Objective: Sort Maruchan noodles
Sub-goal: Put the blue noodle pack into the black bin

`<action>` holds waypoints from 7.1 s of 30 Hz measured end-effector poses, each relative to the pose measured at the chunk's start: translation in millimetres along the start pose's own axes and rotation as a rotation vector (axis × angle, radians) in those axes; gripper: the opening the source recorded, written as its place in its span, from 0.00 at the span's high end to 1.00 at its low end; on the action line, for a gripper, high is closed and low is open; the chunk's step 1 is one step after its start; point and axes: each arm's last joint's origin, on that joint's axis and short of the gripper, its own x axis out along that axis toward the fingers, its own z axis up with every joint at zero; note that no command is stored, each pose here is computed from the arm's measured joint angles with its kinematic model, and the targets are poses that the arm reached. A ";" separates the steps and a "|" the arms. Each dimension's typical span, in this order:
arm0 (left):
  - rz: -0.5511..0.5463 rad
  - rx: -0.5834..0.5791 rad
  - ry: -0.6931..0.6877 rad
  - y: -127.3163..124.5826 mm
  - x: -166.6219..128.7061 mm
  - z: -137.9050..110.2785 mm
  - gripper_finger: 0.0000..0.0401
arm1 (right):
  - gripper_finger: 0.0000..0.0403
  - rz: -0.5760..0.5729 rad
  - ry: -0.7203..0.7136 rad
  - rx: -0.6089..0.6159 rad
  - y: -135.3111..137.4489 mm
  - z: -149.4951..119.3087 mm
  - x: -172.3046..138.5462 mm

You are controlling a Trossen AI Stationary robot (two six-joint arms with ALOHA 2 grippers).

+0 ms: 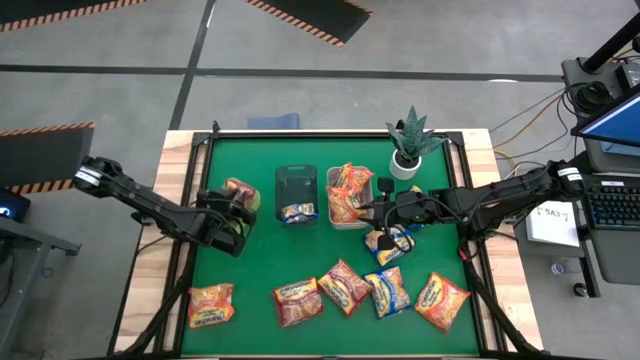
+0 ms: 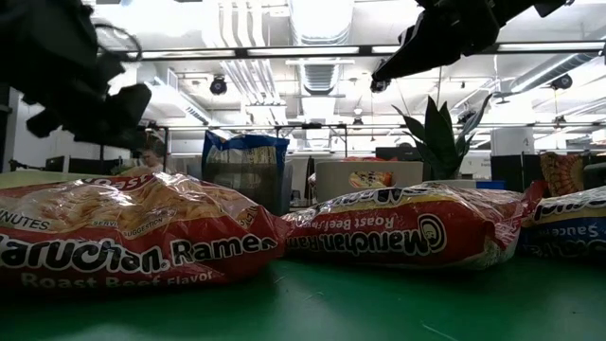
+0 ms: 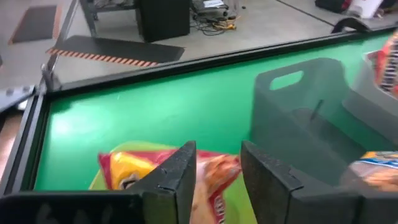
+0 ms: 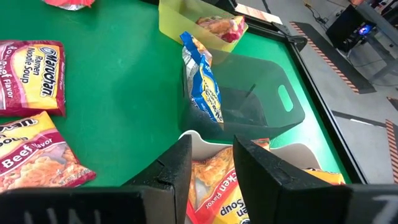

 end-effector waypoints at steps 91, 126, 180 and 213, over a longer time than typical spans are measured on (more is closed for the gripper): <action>-0.616 0.837 -0.198 -92.6 -67.0 116.4 0.81 | 0.30 -0.304 1.009 0.804 96.0 -18.0 67.8; -0.619 0.859 -0.267 -106.9 -66.6 115.6 0.81 | 0.91 -0.193 1.009 0.716 83.6 -4.4 62.5; -0.619 0.601 -0.528 -7.3 -55.0 117.2 0.81 | 0.93 0.535 0.257 0.250 -142.2 66.4 180.7; -0.618 0.633 -0.513 -13.2 -53.0 112.9 0.81 | 0.57 0.589 0.403 0.255 -147.1 57.5 212.3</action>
